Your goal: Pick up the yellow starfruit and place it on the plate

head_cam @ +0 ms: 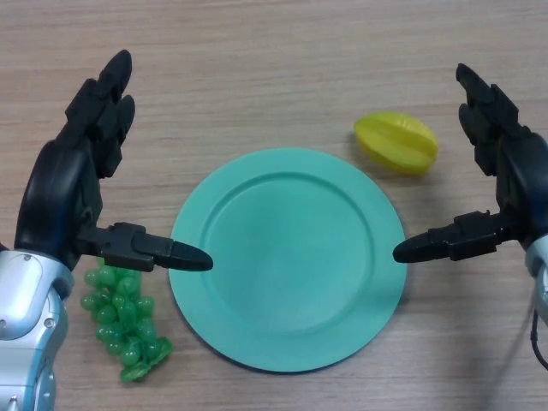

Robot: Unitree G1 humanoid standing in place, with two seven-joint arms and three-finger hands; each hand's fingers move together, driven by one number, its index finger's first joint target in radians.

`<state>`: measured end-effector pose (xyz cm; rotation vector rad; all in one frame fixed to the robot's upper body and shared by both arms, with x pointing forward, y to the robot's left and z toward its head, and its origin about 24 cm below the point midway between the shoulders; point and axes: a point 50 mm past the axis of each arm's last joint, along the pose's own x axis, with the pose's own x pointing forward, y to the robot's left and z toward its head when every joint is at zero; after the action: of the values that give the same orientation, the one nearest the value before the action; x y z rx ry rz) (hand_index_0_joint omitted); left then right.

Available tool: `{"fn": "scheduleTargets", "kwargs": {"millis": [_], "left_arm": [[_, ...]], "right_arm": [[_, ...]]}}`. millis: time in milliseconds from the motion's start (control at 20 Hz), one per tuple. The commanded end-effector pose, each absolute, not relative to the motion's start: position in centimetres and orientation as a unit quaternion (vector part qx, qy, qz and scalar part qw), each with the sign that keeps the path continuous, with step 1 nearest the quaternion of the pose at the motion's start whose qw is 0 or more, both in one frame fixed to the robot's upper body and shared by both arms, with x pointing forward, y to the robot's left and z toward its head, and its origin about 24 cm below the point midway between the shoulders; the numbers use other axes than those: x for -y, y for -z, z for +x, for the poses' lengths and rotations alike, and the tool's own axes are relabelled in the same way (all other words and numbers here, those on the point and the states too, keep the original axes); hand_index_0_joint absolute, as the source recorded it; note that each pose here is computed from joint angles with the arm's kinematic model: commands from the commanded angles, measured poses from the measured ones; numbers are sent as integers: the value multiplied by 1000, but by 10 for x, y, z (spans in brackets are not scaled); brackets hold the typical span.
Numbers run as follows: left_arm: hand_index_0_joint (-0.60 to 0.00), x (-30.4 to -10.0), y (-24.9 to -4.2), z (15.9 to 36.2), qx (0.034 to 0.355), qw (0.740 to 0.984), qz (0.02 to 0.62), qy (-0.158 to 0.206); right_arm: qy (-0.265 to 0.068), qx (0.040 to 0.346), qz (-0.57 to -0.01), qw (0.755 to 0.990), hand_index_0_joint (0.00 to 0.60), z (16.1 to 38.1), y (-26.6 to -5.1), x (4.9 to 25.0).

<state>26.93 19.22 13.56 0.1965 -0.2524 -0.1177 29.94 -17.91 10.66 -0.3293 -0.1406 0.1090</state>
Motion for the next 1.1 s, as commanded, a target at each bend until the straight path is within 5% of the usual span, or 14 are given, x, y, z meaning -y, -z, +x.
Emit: {"fn": "scheduleTargets", "kwargs": {"millis": [50,700,1100], "left_arm": [[0,-205,-172,262,243,962,119,30],[0,-200,-175,265,256,959,117,34],[0,-209,-169,262,239,961,130,42]], "right_arm": [[-37,206,-174,962,0,300,-152,181],[-40,215,-202,955,0,320,-149,175],[-33,225,-272,935,0,346,-144,164]]}}
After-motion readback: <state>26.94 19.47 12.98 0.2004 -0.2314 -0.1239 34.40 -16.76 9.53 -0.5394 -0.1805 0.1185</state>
